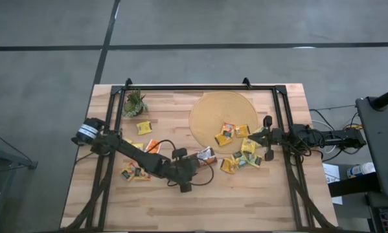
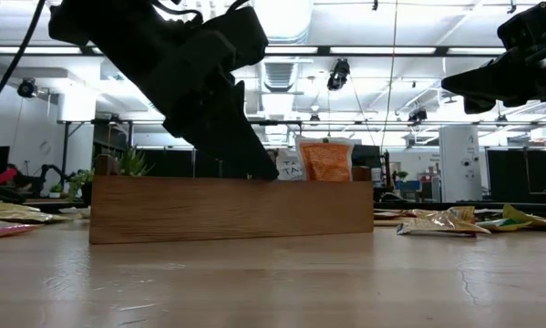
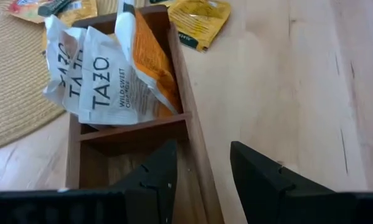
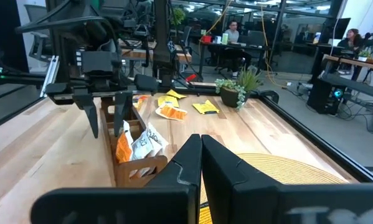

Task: Pick & Place Tea
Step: Adjust the the wooden organizer

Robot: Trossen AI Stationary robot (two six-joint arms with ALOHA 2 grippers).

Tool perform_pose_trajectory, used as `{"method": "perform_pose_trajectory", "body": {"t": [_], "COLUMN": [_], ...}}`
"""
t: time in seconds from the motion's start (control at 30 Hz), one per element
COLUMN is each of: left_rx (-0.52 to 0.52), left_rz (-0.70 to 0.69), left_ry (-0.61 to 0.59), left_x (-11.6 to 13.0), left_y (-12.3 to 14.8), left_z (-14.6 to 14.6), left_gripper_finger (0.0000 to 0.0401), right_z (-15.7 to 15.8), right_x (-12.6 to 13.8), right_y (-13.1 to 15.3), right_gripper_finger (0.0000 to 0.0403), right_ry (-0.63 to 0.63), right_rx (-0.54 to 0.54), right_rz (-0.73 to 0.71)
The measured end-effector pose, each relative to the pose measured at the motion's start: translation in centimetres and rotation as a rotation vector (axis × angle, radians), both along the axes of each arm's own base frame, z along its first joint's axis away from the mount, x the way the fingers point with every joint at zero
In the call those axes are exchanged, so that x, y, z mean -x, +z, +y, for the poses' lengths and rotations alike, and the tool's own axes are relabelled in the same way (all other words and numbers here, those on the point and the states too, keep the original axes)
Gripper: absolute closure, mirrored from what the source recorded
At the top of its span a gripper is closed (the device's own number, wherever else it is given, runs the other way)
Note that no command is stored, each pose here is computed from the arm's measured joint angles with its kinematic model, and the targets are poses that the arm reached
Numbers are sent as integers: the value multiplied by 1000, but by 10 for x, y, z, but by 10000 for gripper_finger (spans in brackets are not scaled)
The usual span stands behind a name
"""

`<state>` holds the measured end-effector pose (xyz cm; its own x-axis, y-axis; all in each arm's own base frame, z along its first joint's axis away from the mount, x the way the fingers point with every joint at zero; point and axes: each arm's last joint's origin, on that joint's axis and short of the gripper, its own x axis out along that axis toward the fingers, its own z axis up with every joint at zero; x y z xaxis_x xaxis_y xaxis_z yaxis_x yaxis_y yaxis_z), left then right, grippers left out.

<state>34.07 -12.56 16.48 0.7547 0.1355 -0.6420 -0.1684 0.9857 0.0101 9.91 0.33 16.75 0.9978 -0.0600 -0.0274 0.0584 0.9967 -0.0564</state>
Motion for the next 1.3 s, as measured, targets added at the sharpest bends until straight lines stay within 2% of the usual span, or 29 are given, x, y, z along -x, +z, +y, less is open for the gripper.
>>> {"method": "perform_pose_trajectory", "body": {"t": [0.43,0.93,1.3], "left_rx": [22,38,38], "left_rz": [63,99,95], "left_ry": [-58,-180,-179], "left_x": [4,5,5], "left_y": [-5,-7,-6], "left_z": [0,-4,-4], "left_gripper_finger": [264,370,368], "right_z": [0,0,0], "right_x": [0,0,0], "right_y": [0,0,0], "right_gripper_finger": [394,394,394], "right_ry": [0,0,0], "right_rx": [0,0,0], "right_rz": [0,0,0]}}
